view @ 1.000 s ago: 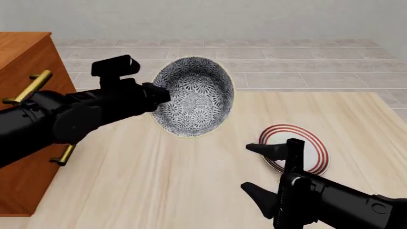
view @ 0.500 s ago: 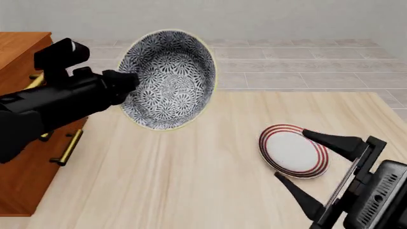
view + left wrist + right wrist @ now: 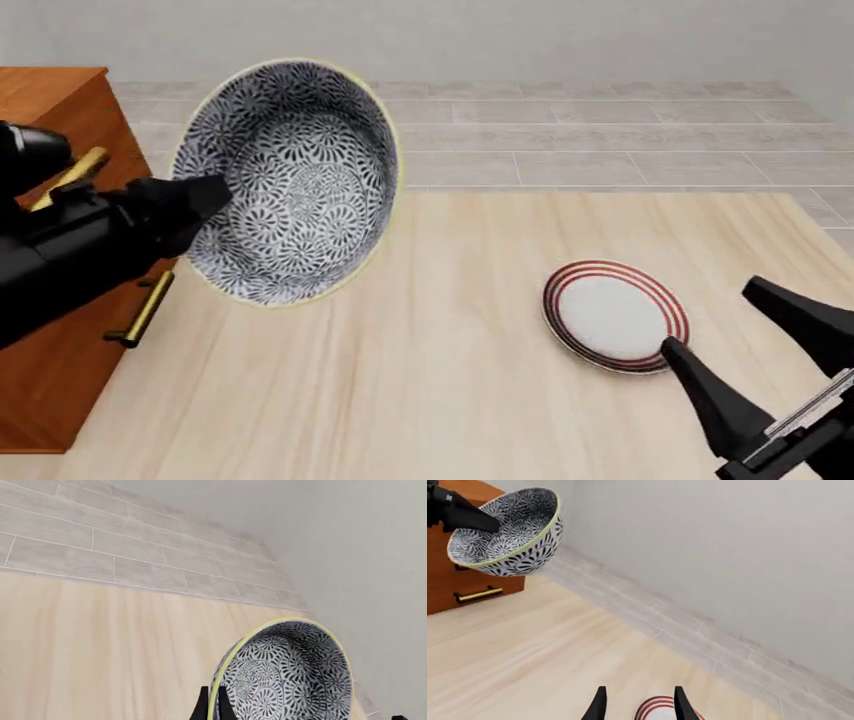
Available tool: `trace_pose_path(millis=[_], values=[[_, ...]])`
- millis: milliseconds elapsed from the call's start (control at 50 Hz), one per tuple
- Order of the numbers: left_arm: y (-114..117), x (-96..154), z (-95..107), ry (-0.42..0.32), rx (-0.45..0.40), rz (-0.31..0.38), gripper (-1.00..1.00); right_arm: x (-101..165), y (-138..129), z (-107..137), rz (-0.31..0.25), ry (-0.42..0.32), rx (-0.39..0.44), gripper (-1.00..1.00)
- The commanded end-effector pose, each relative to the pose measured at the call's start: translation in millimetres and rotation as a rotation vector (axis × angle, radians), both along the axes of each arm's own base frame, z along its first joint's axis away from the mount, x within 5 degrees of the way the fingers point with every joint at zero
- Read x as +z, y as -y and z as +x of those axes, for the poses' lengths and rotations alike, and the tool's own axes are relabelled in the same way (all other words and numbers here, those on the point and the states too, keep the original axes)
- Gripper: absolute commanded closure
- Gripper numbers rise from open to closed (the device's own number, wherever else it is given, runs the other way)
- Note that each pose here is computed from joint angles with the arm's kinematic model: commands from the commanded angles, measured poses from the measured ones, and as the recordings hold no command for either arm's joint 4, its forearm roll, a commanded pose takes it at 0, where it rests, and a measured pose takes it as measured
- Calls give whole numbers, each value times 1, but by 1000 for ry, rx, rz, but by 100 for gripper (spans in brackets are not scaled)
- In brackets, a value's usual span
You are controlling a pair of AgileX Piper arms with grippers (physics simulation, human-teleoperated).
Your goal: Put the bowl on top of the cabinet.
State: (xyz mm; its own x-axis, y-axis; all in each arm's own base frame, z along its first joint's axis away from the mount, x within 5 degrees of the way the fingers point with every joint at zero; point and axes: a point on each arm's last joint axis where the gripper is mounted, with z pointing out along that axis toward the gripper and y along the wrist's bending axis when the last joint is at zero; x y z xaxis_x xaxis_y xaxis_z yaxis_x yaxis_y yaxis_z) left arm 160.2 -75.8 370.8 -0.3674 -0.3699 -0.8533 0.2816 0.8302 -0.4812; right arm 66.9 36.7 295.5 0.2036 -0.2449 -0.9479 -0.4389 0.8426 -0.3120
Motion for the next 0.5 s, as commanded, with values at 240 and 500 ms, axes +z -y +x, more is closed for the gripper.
trace_pose_path(millis=[240, 500], values=[[-30, -2, -51, 91, 51, -93, 100, -37, 23, -13, 248, 10, -225, -100], [-43, -7, -76, 153, 69, -120, 100, -61, 25, -3, 254, -26, -299, -100]])
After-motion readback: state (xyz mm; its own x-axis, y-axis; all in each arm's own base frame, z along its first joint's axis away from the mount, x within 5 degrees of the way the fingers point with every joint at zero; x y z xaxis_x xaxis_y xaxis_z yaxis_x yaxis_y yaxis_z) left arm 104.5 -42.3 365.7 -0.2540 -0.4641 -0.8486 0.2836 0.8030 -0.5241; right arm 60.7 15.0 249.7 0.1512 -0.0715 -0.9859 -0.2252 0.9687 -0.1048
